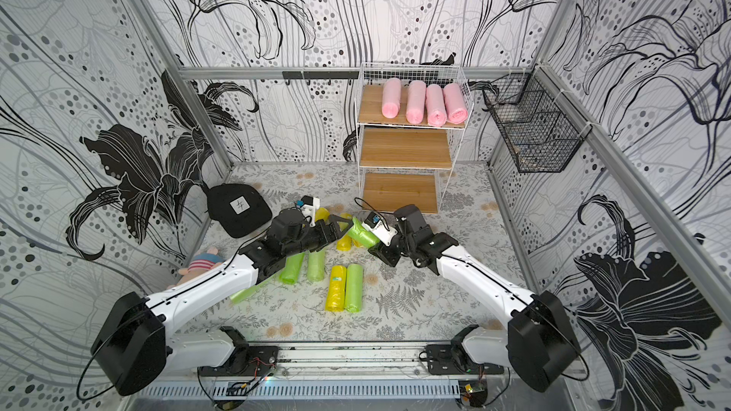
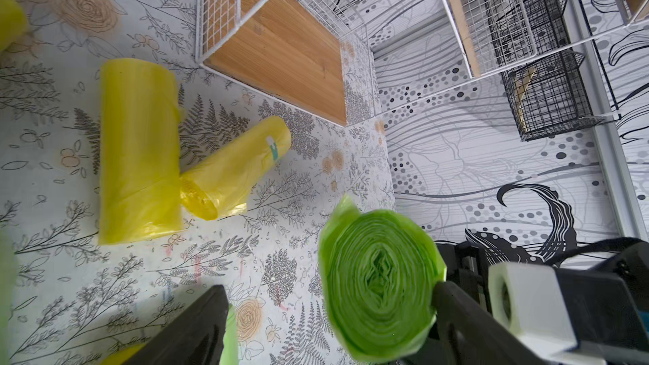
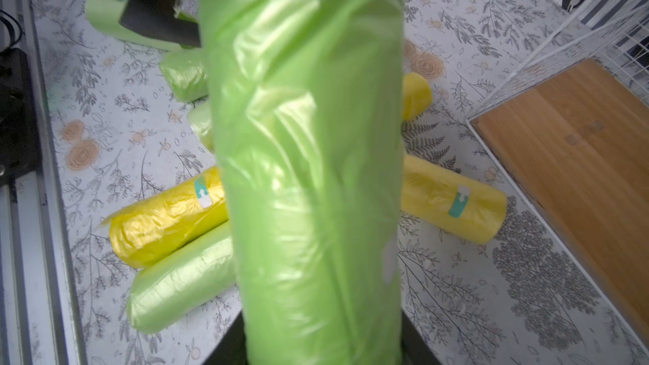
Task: Sort the rolls of trash bags by color and place them on the shelf
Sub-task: Pick up the roll of trash bags from the center of the board.
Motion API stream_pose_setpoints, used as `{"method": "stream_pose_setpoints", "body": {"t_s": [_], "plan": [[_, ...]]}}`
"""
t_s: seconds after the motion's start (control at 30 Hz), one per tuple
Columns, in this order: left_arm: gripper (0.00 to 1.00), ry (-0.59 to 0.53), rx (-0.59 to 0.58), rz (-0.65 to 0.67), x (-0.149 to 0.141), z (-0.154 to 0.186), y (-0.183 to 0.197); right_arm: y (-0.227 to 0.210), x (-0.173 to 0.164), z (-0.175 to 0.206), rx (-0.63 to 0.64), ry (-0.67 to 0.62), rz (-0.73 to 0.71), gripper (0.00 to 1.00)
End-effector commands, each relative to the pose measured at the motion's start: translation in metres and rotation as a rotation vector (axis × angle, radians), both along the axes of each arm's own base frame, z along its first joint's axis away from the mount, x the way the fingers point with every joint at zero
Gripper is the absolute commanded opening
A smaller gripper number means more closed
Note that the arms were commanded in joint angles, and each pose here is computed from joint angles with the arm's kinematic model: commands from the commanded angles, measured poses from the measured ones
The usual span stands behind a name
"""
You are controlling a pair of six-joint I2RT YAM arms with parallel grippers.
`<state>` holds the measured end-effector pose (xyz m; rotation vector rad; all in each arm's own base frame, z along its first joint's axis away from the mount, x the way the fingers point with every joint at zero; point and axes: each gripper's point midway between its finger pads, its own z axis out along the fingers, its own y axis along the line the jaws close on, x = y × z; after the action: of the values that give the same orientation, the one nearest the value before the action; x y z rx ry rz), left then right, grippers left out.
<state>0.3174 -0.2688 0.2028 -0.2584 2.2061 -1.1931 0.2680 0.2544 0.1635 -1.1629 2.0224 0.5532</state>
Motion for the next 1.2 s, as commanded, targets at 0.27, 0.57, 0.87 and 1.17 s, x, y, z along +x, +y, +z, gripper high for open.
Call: {"method": "stream_pose_setpoints", "body": {"t_s": [0.27, 0.57, 0.87, 1.17], "plan": [[0.62, -0.038, -0.128, -0.034, 0.018, 0.018, -0.029, 0.026, 0.003, 0.026, 0.118, -0.018, 0.013, 0.42], [0.2, -0.015, -0.228, -0.05, 0.015, 0.03, -0.033, 0.018, 0.026, 0.026, 0.075, 0.01, -0.136, 0.52], [0.17, -0.071, -0.428, 0.053, 0.015, 0.079, 0.008, 0.014, 0.007, 0.07, 0.417, 0.104, -0.101, 1.0], [0.17, -0.066, -0.658, -0.01, 0.001, 0.125, 0.008, 0.02, 0.002, 0.134, 0.78, 0.121, -0.044, 0.96]]}}
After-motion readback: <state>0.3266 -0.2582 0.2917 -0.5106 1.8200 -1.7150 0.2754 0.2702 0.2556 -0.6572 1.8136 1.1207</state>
